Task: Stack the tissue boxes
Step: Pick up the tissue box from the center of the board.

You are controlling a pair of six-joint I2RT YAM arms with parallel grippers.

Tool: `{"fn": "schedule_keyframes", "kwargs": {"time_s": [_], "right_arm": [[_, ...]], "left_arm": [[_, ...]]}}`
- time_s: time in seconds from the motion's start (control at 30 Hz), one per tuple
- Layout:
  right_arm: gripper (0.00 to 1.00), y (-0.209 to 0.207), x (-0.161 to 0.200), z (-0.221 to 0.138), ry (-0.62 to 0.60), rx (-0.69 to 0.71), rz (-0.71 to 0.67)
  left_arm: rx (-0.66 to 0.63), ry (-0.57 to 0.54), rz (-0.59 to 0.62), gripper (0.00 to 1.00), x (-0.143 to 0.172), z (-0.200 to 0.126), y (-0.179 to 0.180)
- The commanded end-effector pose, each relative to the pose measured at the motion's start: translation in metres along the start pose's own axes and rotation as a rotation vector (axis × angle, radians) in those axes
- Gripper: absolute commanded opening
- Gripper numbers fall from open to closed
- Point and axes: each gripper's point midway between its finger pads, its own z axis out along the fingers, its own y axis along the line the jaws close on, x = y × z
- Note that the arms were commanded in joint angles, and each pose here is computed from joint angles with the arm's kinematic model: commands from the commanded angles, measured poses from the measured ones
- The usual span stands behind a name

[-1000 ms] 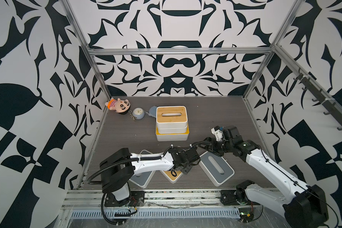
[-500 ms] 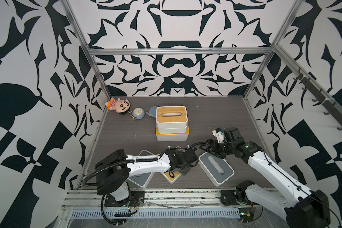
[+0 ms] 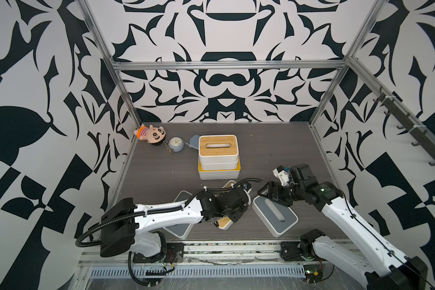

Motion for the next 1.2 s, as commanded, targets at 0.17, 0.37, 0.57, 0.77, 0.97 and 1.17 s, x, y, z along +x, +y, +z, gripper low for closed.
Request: {"fn": "schedule_keyframes", "kwargs": {"time_s": [0.17, 0.37, 0.57, 0.77, 0.97, 1.17], "right_arm": [[0.85, 0.037, 0.006, -0.008, 0.042, -0.136, -0.046], [0.85, 0.052, -0.001, -0.009, 0.020, -0.174, -0.054], [0.85, 0.055, -0.011, 0.000, 0.005, -0.143, -0.038], [0.81, 0.055, -0.009, 0.013, 0.036, -0.144, -0.041], [0.78, 0.051, -0.012, 0.020, 0.036, -0.134, -0.039], [0.83, 0.036, -0.014, 0.014, 0.007, -0.034, -0.052]], "left_arm": [[0.044, -0.161, 0.006, 0.31, -0.040, -0.019, -0.010], [0.076, -0.190, 0.022, 0.30, -0.053, -0.024, -0.018], [0.105, -0.249, 0.035, 0.28, -0.066, -0.030, -0.023], [0.123, -0.311, 0.031, 0.26, -0.078, -0.037, -0.026], [0.132, -0.357, 0.038, 0.24, -0.088, -0.043, -0.028], [0.114, -0.360, 0.055, 0.24, -0.087, -0.046, -0.024]]}}
